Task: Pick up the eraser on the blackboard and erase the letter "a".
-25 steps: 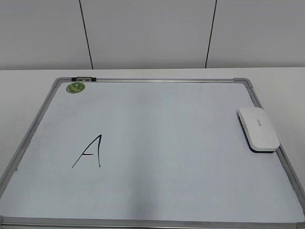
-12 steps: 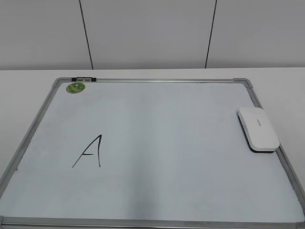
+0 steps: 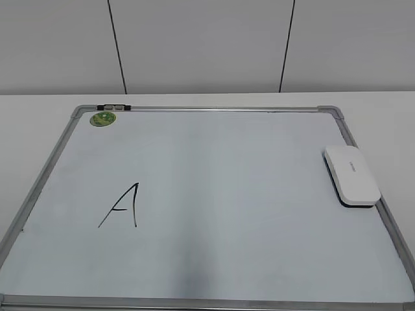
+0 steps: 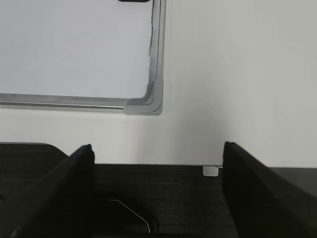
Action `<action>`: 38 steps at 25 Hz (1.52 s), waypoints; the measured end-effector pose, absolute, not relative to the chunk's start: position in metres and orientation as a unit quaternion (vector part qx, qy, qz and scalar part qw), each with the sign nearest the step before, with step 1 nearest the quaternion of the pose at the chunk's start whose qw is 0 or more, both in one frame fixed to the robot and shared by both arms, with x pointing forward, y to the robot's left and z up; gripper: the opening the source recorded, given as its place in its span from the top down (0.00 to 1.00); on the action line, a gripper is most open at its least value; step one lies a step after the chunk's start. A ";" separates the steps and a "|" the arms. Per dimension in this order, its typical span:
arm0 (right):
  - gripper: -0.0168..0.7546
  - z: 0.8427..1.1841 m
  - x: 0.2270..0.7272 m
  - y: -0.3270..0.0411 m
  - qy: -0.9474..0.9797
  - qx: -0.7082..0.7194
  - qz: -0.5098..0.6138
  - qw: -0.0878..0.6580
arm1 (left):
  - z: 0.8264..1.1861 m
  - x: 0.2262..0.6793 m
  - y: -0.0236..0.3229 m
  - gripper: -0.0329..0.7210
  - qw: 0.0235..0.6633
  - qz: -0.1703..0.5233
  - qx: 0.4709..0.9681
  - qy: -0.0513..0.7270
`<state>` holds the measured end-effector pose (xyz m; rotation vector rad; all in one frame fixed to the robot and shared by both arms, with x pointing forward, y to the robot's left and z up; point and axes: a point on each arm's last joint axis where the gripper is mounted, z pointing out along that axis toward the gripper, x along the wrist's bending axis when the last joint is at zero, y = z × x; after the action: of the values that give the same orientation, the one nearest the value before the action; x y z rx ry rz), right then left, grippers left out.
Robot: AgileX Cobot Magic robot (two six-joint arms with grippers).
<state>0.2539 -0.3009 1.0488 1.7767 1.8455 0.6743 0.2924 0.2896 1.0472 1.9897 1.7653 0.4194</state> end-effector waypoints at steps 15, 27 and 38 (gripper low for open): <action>0.22 1.041 0.264 -0.301 0.667 0.639 0.269 0.272 | 1.047 0.299 0.293 0.34 0.232 0.192 0.713 0.633; 0.22 1.041 0.264 -0.301 0.667 0.639 0.269 0.273 | 1.042 0.301 0.293 0.34 0.238 0.195 0.711 0.633; 0.22 1.041 0.264 -0.301 0.667 0.639 0.269 0.273 | 1.042 0.301 0.293 0.34 0.238 0.195 0.710 0.633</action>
<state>0.2643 -0.3010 1.0412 1.7200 1.7947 0.7250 0.3014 0.2928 1.0425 1.9453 1.7354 0.5339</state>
